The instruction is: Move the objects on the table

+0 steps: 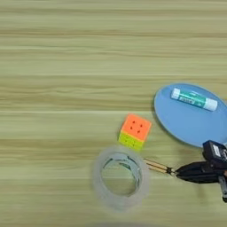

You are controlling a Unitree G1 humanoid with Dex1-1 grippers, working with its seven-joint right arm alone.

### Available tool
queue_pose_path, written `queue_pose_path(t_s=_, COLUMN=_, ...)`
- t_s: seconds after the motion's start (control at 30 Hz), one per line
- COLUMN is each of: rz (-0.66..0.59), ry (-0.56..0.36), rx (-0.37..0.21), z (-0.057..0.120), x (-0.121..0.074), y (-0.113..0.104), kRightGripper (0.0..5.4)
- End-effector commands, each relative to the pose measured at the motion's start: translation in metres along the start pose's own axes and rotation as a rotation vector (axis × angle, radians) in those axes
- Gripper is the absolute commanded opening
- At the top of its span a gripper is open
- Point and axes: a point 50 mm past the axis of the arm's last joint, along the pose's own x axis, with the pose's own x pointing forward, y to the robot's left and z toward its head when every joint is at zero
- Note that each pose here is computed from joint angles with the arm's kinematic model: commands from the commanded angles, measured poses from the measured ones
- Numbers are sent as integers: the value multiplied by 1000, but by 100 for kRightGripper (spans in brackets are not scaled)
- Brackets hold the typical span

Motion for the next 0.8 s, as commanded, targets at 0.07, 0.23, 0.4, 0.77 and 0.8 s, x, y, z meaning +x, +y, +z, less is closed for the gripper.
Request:
queue_pose_path(t_s=0.07, rz=-64, ry=-7, rx=-89, z=19, x=-9, y=-12, kRightGripper=10)
queue_pose_path(t_s=0.23, rz=-80, ry=-11, rx=-91, z=19, x=-9, y=-15, kRightGripper=61)
queue_pose_path(t_s=0.4, rz=-85, ry=-14, rx=-92, z=20, x=-9, y=-16, kRightGripper=107)
queue_pose_path(t_s=0.77, rz=-103, ry=-33, rx=-100, z=23, x=-9, y=-19, kRightGripper=211)
queue_pose_path(t_s=0.8, rz=-104, ry=-34, rx=-100, z=23, x=-9, y=-19, kRightGripper=217)
